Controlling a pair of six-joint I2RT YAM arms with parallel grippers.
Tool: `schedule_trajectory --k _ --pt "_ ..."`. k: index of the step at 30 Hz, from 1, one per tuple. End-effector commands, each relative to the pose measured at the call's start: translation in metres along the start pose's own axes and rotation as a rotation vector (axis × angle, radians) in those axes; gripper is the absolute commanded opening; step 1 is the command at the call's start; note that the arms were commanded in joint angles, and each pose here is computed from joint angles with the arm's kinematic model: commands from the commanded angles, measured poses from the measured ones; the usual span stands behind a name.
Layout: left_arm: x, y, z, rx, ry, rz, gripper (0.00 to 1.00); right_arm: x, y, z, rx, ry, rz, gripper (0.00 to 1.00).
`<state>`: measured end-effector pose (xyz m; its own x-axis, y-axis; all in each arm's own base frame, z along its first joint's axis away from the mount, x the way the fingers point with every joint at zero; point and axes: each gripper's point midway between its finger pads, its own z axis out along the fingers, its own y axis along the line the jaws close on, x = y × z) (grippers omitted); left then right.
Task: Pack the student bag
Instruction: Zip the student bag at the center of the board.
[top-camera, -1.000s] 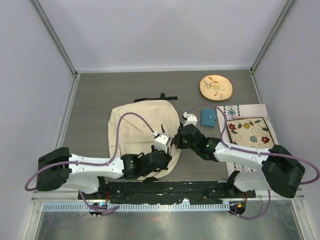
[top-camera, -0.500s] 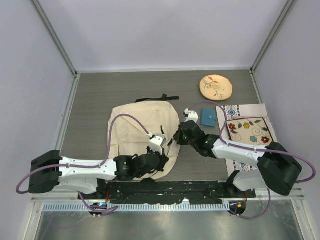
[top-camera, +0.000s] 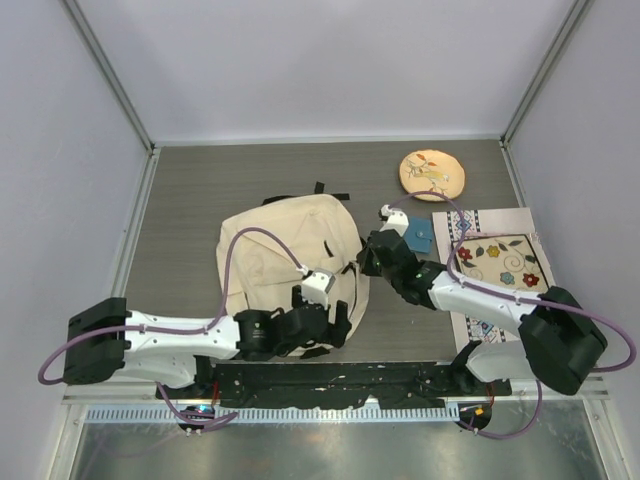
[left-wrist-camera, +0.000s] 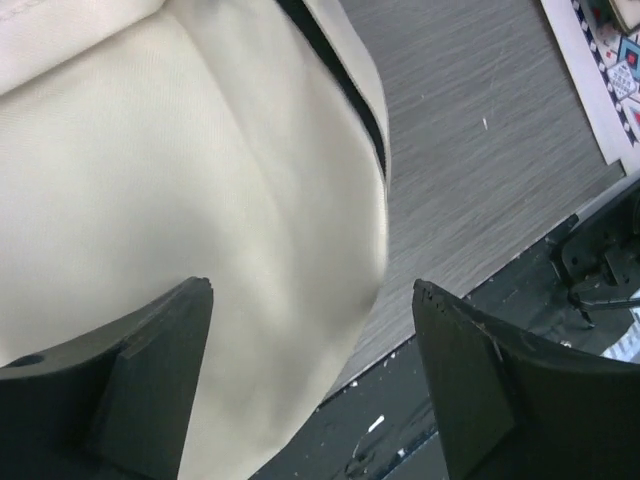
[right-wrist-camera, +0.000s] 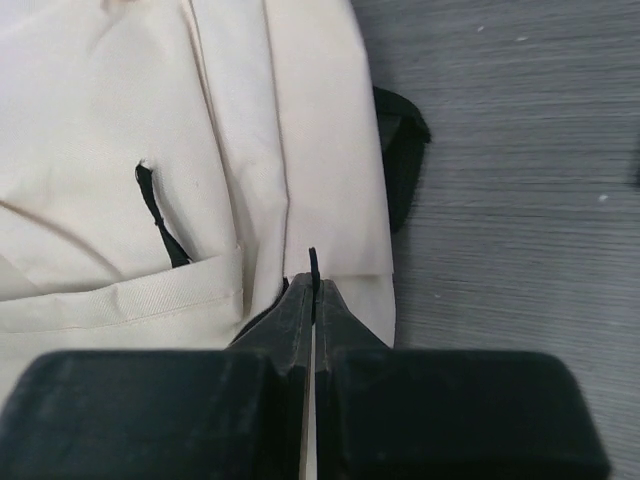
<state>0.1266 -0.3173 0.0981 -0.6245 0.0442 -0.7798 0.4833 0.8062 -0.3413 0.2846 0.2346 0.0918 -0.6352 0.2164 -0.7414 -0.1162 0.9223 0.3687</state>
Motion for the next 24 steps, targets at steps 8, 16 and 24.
schedule_trajectory --k 8,16,24 --pt "-0.076 0.054 -0.022 -0.212 -0.112 -0.108 1.00 -0.016 -0.039 -0.032 0.080 -0.134 0.098 0.01" --pt "-0.097 0.120 -0.049 -0.365 -0.150 -0.247 1.00 0.010 -0.043 -0.048 0.005 -0.081 0.139 0.01" --pt "-0.079 0.137 -0.029 -0.399 -0.073 -0.293 1.00 0.026 -0.033 -0.054 -0.092 -0.035 0.152 0.05"
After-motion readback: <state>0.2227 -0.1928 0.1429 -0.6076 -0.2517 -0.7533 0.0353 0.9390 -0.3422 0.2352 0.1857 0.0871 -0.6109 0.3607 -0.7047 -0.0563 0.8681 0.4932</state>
